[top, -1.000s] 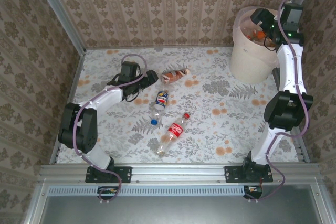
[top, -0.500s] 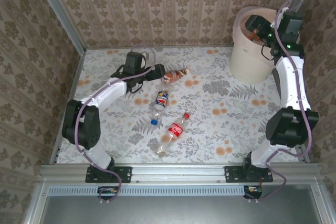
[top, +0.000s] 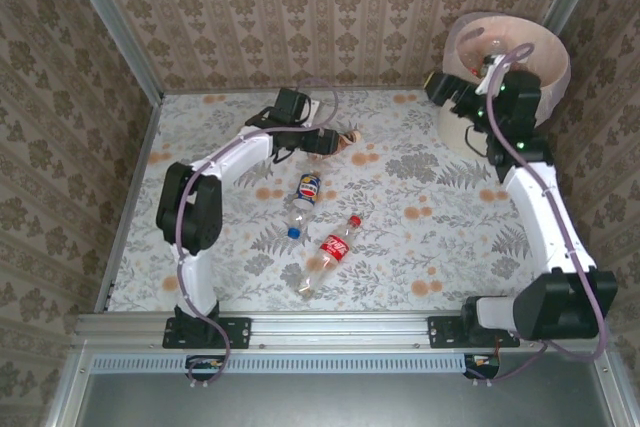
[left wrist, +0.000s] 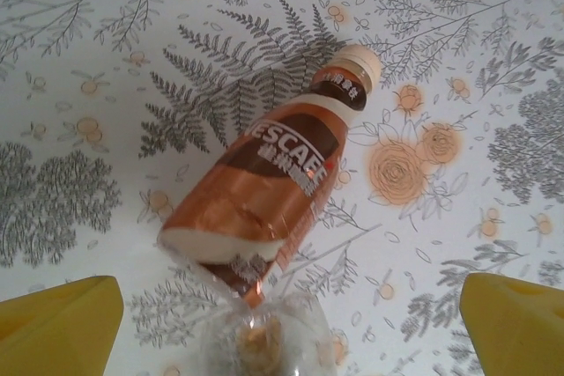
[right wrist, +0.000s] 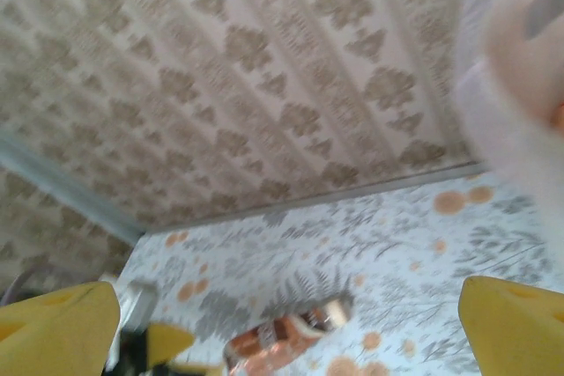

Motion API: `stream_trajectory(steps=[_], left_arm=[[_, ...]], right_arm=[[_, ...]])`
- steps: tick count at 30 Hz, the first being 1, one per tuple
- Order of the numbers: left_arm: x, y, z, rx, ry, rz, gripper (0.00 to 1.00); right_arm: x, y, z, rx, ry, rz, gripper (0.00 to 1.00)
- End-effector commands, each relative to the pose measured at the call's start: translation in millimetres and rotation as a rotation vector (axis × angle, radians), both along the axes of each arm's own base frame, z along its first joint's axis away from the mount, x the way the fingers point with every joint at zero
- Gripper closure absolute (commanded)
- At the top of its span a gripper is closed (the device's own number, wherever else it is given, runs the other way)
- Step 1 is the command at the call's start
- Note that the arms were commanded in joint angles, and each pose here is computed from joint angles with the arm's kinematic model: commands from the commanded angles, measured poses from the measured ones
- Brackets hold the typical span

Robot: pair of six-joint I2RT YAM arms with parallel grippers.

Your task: Put the plastic bottles in the bin

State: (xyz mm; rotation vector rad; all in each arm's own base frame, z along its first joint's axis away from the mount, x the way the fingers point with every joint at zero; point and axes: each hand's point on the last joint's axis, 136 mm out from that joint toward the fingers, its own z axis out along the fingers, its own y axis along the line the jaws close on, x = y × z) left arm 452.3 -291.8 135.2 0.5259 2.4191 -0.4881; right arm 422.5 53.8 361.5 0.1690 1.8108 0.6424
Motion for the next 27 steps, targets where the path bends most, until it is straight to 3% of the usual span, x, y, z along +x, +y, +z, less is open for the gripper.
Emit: stream_trajectory(steps=[1,11,20,27], left_arm=[[4,-4,-6,0.09,0.007,-0.066,0.0],[18,-24,-37,0.161,0.049,-0.129,0.0],[37,-11,-64,0.306,0.05,-0.101,0.01],[37,-9,-90,0.313,0.127,-0.122,0.13]], right_arm=[[-15,19,-4,-0.053,-0.07,0.026,0.0],[-41,11,-67,-0.057,0.046,-0.05,0.0],[-47,5,-70,-0.092,0.055,-0.071,0.0],[-49,5,-69,-0.093,0.059,-0.073,0.0]])
